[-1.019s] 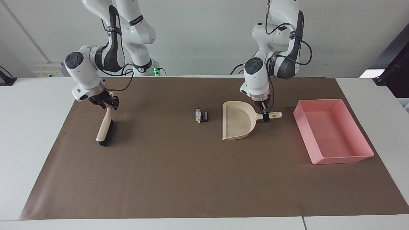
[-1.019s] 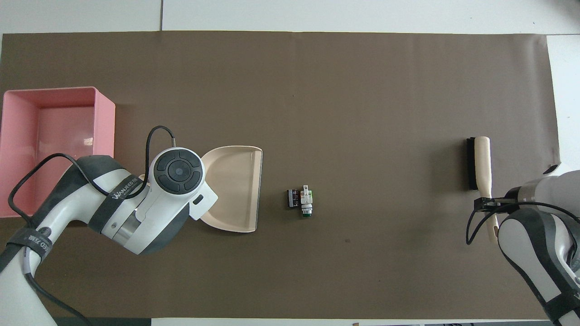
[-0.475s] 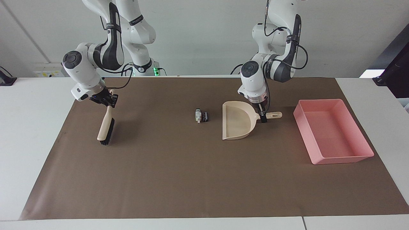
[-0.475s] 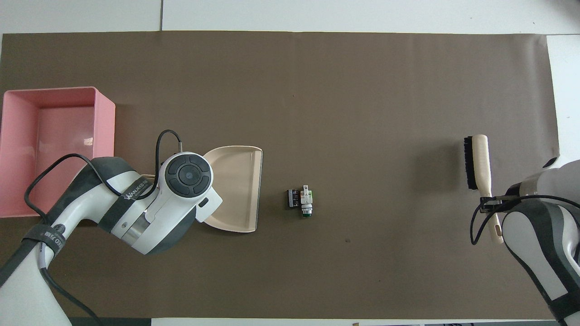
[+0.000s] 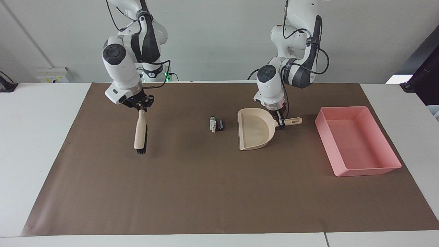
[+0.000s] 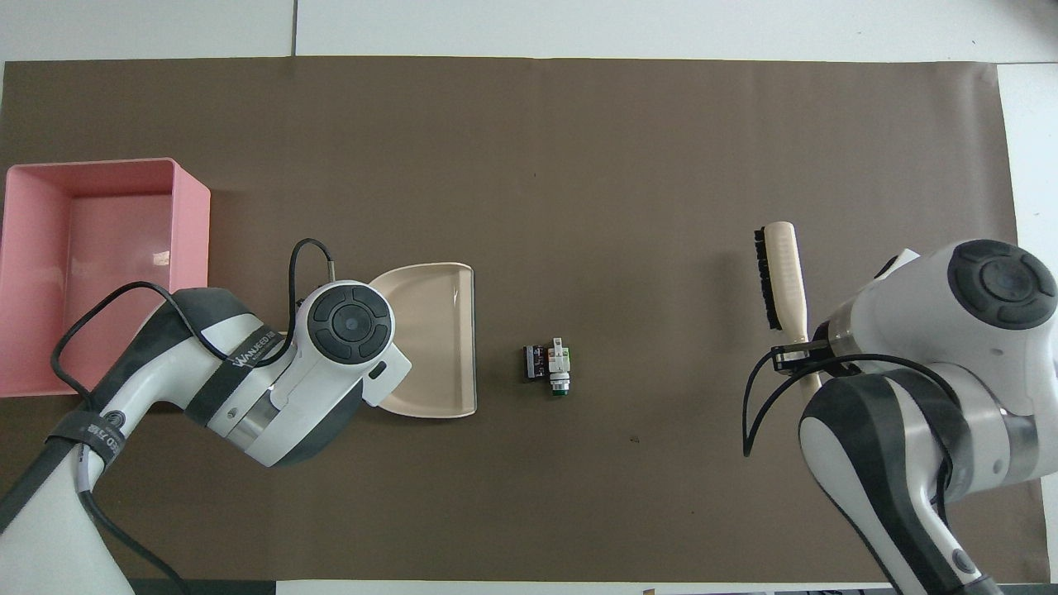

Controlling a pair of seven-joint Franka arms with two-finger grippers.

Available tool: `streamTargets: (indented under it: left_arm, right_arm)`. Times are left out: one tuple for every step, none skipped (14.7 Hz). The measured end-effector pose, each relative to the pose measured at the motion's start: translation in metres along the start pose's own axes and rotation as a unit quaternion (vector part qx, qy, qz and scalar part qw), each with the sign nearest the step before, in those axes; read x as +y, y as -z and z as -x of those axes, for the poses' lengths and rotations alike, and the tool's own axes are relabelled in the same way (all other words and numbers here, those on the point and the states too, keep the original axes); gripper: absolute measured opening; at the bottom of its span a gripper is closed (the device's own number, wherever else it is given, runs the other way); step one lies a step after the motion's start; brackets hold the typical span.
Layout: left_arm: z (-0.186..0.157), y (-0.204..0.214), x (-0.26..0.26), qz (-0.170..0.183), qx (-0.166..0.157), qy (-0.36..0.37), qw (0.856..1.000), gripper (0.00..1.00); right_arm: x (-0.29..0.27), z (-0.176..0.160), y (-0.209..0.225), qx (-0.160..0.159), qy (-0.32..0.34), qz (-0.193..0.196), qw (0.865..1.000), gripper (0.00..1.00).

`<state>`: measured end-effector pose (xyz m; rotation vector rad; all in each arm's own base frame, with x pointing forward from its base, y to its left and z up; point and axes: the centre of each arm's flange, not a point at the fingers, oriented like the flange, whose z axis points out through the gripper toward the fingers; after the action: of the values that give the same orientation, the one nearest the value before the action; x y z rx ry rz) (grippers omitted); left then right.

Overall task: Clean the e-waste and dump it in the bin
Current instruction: 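Bring the dustpan and brush toward the e-waste with both grippers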

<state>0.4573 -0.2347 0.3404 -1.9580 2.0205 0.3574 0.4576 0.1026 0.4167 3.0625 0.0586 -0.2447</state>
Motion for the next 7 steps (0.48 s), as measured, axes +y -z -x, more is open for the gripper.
streamTargets:
  left_arm:
    - [0.000,0.002,-0.001,-0.001,0.001,0.005,1.000,0.33]
    - [0.001,0.005,-0.003,-0.004,0.002,0.009,1.000,0.33]
    - [0.003,0.012,-0.008,-0.007,0.002,0.013,1.000,0.33]
    - [0.005,0.021,-0.013,-0.010,0.001,0.017,1.000,0.33]
    - [0.008,0.030,-0.018,-0.013,0.001,0.019,1.000,0.33]
    - [0.009,0.035,-0.020,-0.014,-0.001,0.019,1.000,0.33]
    - [0.010,0.037,-0.020,-0.012,-0.003,0.019,1.000,0.33]
  right_arm:
    - [-0.024,0.006,0.000,0.000,-0.008,0.005,1.000,0.26]
    - [-0.047,0.012,0.001,0.001,-0.013,0.009,1.000,0.26]
    - [-0.071,0.020,0.000,0.003,-0.014,0.014,1.000,0.26]
    - [-0.093,0.028,-0.001,0.004,-0.015,0.018,1.000,0.26]
    - [-0.114,0.035,-0.003,0.004,-0.012,0.022,1.000,0.26]
    - [-0.133,0.043,-0.007,0.004,-0.006,0.026,1.000,0.26]
    - [-0.150,0.050,-0.012,0.001,0.000,0.027,1.000,0.26]
